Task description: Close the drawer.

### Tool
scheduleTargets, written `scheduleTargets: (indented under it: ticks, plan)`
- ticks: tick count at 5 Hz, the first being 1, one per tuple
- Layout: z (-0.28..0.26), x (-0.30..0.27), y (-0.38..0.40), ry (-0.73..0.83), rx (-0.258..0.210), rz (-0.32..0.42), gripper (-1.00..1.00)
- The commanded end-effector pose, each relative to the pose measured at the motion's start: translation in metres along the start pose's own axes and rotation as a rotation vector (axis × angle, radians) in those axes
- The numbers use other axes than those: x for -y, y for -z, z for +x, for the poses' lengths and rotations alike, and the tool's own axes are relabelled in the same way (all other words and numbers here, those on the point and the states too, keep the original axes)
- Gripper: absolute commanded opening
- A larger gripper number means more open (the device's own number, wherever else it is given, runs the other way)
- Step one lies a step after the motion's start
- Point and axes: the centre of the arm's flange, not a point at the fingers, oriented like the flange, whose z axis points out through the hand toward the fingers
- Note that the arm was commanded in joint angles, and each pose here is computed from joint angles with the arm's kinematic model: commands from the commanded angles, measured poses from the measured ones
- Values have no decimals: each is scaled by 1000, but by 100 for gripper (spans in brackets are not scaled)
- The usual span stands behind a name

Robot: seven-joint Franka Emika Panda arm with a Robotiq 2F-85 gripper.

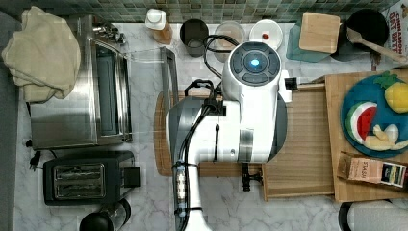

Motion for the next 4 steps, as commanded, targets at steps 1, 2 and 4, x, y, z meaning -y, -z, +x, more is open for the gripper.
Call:
scheduleTargets:
  ticks: [1,2,4]
  plan:
    - [0,-2,-4,-2,6,-7,-100]
    - [-14,1,-12,145,-8,29,-100]
    - [-59,42,-38,415,-30,-27,-100]
